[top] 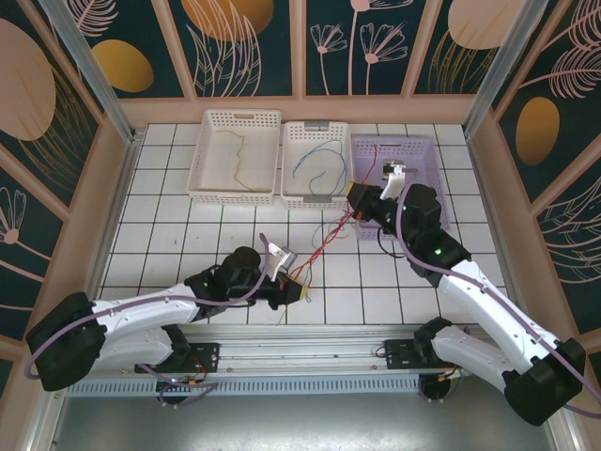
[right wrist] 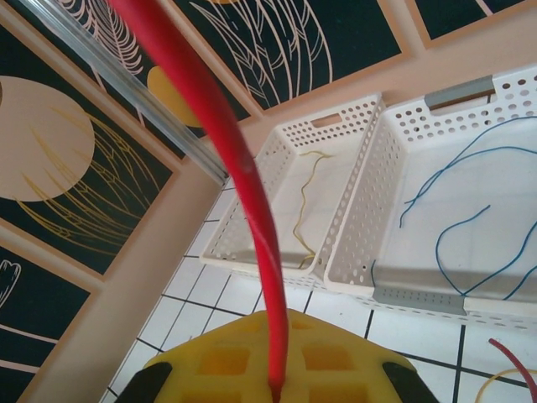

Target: Untangle the cables

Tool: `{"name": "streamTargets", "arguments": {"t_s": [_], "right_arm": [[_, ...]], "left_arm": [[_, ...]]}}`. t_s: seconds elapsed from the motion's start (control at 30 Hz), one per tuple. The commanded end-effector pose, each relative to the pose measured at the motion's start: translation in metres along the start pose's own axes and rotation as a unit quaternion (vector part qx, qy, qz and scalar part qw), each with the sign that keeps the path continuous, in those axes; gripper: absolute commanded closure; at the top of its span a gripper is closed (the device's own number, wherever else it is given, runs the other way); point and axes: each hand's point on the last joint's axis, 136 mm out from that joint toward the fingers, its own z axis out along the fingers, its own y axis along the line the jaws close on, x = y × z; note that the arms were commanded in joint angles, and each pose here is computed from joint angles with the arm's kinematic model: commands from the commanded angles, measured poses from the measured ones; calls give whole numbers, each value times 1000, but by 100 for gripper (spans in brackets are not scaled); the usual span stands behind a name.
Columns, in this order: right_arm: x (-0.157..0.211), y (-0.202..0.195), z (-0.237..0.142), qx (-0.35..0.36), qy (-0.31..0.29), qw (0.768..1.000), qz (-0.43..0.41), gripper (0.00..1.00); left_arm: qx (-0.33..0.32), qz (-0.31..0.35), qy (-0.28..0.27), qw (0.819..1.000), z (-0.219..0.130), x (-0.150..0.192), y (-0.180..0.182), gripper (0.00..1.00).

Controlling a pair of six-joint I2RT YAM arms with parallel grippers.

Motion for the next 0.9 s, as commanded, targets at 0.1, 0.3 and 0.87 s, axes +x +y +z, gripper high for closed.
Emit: {"name": "streamTargets", "arguments": {"t_s": [0.1, 0.3, 0.87], "right_arm": [[-42, 15, -19, 6, -63, 998, -15, 100], [-72, -18, -48, 94, -118, 988, -10, 100], [-112, -37, -78, 170, -155, 973, -32, 100]], "left_arm": [[0, 8, -24, 1000, -8, -6, -4, 100], [-82, -17, -42, 996, -22, -12, 18, 100], [-199, -34, -12, 979, -68, -29, 19, 100]]}}
